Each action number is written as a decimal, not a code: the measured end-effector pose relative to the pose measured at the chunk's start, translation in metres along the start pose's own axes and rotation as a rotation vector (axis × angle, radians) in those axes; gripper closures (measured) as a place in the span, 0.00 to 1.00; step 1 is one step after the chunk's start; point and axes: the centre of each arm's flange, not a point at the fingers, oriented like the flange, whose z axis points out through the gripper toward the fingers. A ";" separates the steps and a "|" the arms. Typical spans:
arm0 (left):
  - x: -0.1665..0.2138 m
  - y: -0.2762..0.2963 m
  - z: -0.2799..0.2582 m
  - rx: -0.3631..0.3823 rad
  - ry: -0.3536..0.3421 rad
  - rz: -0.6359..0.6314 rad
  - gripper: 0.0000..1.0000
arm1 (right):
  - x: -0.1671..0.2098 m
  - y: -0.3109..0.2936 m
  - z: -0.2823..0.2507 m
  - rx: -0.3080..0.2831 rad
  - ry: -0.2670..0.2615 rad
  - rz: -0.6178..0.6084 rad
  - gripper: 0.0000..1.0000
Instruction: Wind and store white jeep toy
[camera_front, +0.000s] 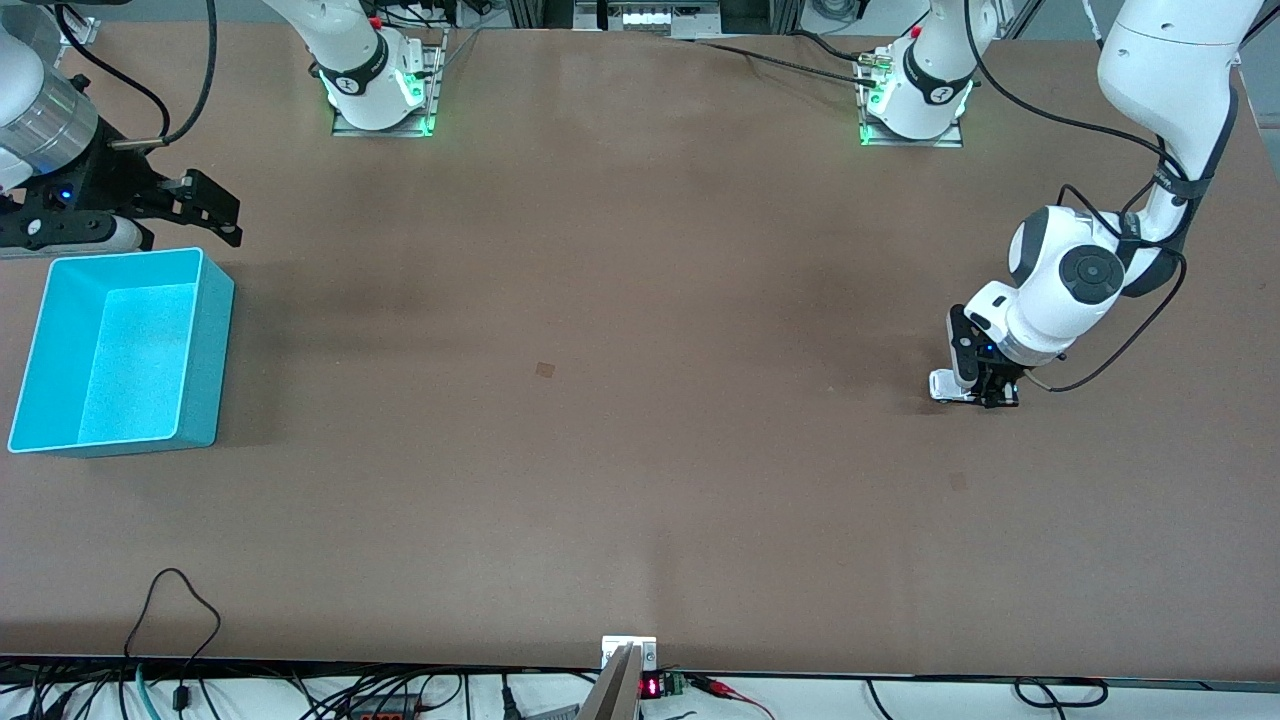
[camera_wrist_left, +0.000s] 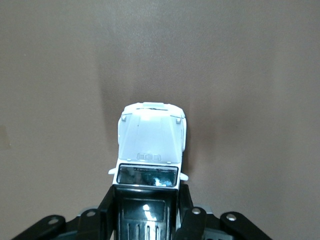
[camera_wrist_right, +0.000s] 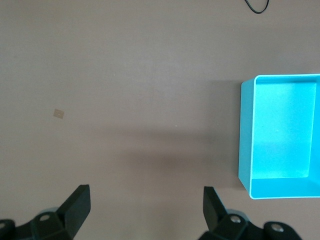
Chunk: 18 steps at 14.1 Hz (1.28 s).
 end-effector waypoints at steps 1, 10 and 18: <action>-0.001 0.000 0.000 -0.002 -0.001 -0.001 0.49 | 0.000 0.000 0.000 0.000 0.000 0.001 0.00; -0.080 0.005 0.007 -0.040 -0.023 -0.045 0.49 | 0.000 0.000 0.000 0.000 0.000 0.002 0.00; -0.203 0.010 0.017 -0.031 -0.043 -0.053 0.49 | 0.000 0.000 0.000 0.000 0.000 0.001 0.00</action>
